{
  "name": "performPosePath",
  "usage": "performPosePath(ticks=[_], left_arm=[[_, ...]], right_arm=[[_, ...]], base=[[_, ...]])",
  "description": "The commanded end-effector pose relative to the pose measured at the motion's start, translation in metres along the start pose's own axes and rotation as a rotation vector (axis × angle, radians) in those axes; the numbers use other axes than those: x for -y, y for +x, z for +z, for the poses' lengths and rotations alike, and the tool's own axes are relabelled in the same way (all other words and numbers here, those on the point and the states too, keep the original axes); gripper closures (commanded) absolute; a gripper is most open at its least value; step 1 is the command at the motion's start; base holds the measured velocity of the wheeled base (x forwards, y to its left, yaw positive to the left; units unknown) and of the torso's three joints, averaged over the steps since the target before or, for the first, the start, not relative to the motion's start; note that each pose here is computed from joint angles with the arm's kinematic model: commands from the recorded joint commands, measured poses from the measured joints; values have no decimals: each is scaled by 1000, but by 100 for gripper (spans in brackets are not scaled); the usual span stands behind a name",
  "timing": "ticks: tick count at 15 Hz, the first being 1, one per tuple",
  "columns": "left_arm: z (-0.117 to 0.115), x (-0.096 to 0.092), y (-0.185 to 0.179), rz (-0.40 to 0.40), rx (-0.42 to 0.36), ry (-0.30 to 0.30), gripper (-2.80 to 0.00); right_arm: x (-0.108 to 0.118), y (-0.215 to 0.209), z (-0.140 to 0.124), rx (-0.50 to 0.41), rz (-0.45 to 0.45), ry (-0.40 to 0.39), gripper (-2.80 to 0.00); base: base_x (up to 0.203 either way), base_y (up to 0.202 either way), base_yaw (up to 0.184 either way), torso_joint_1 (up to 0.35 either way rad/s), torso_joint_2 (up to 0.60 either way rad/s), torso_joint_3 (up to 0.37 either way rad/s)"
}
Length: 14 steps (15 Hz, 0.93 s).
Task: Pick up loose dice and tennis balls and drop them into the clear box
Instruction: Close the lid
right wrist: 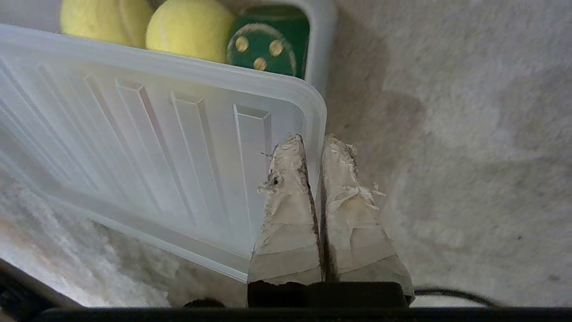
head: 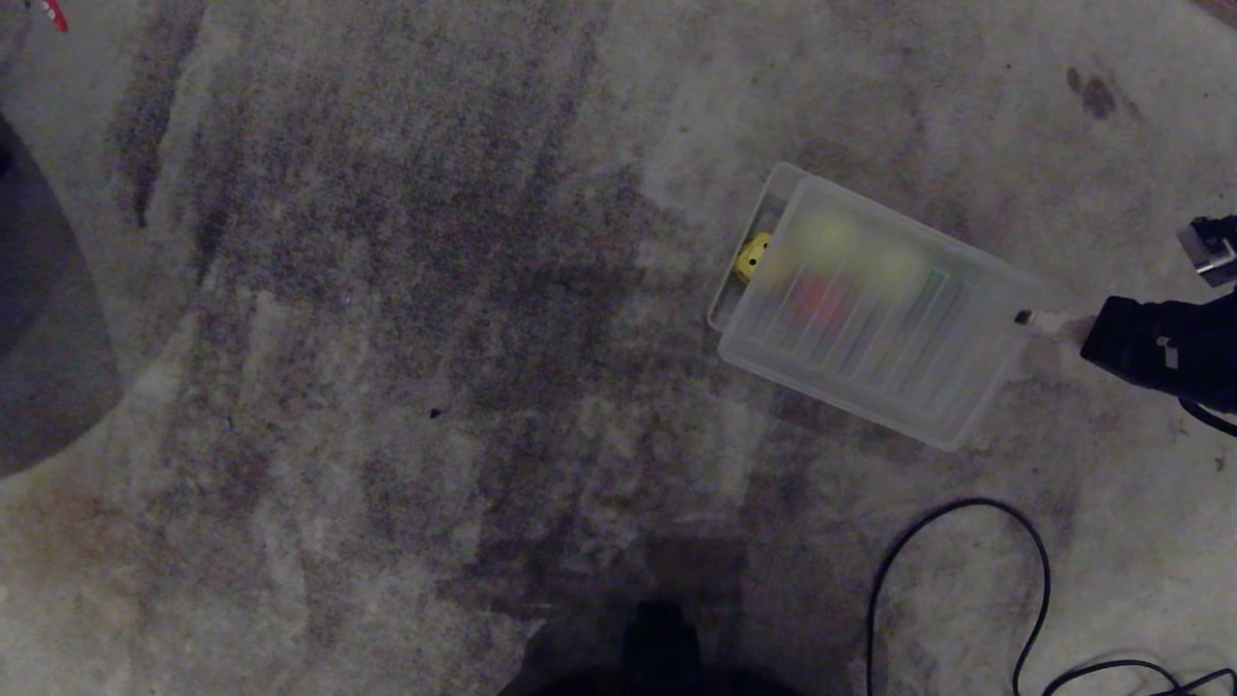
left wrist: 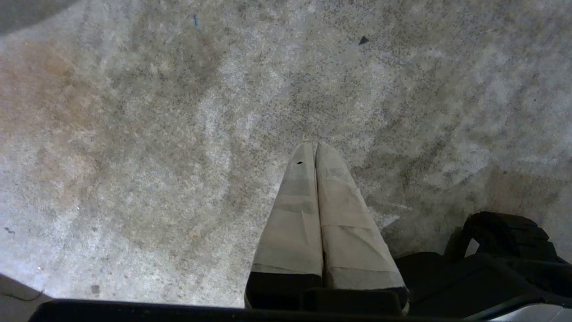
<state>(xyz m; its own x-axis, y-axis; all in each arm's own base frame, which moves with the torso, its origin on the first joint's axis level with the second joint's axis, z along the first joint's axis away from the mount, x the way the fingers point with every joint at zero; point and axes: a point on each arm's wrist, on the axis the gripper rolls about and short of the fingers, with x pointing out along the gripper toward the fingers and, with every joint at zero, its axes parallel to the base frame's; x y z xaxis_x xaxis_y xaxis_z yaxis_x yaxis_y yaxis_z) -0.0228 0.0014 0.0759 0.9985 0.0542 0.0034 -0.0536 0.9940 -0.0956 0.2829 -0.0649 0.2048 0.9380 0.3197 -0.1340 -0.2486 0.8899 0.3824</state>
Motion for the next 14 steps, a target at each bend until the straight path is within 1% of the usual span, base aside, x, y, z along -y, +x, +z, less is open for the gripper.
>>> performPosePath(ticks=[1, 3, 4, 8, 11, 13, 14], left_arm=[[0, 0, 0, 1, -2, -1, 0], [0, 0, 0, 1, -2, 0, 0], [0, 0, 0, 1, -2, 1, 0], [0, 0, 0, -2, -2, 0, 0], [0, 0, 0, 0, -2, 0, 0], [0, 0, 0, 0, -2, 0, 0], [0, 0, 0, 0, -2, -1, 0]], right_arm=[[1, 2, 5, 14, 4, -7, 0], [4, 5, 4, 8, 3, -2, 0], [3, 5, 4, 8, 9, -4, -280], [0, 4, 11, 41, 21, -29, -280], [-11, -10, 16, 65, 28, -46, -280], [-18, -24, 6, 51, 24, -33, -280], [-19, -29, -3, 24, 18, -12, -280]], base=[[0, 0, 0, 0, 0, 0], [0, 0, 0, 0, 0, 0], [0, 0, 0, 0, 0, 0], [0, 0, 0, 0, 0, 0], [0, 0, 0, 0, 0, 0], [0, 0, 0, 0, 0, 0], [0, 0, 0, 0, 0, 0]])
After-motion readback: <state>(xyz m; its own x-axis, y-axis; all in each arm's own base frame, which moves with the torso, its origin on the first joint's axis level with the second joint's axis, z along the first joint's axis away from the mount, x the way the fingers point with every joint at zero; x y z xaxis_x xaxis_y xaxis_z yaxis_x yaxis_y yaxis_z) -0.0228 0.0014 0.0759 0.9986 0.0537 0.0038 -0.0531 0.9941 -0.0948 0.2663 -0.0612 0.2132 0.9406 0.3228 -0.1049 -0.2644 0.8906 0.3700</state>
